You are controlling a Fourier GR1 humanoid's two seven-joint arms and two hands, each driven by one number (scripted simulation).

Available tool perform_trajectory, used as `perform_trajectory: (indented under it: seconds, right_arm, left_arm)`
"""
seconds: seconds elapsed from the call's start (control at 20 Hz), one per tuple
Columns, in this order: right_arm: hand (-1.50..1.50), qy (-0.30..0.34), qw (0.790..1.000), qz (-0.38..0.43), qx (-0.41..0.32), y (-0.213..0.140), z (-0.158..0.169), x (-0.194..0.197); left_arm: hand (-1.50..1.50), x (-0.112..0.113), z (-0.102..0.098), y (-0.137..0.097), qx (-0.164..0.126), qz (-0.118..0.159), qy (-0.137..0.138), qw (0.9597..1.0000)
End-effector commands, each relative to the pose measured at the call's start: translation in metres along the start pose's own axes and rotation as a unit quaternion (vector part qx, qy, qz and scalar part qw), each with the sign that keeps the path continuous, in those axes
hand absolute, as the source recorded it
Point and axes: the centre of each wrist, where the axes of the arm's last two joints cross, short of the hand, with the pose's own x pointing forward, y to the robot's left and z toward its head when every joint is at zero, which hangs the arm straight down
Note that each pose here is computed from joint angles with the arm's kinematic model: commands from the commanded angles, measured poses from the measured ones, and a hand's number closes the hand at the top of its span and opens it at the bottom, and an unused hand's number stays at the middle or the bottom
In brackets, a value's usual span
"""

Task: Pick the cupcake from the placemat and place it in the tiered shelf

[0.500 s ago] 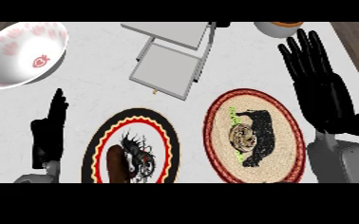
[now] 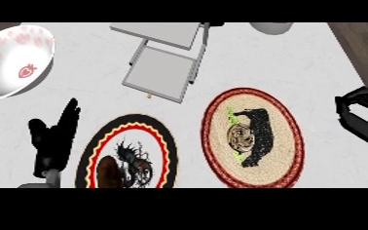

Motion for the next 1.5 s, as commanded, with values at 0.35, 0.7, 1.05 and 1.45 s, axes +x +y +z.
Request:
perform_trajectory:
  seconds: [0.35,0.7,1.05,1.45]
  right_arm:
    - [-1.50,0.041,0.993,0.043,0.098,-0.042,0.045,-0.024]
    - [-1.50,0.058,0.977,0.090,0.187,-0.012,0.054,0.051]
    - [-1.50,0.132,0.963,0.160,0.172,0.029,0.060,0.117]
    - [-1.50,0.172,0.950,0.228,0.130,0.097,0.040,0.134]
  left_arm:
    - [0.00,0.009,-0.013,-0.003,-0.074,0.034,0.066,0.9945]
    - [0.00,0.015,0.000,-0.002,-0.070,0.029,0.066,0.9949]
    - [0.00,0.019,-0.010,-0.005,-0.075,0.026,0.069,0.9944]
    - [0.00,0.023,-0.021,-0.012,-0.075,0.027,0.054,0.9954]
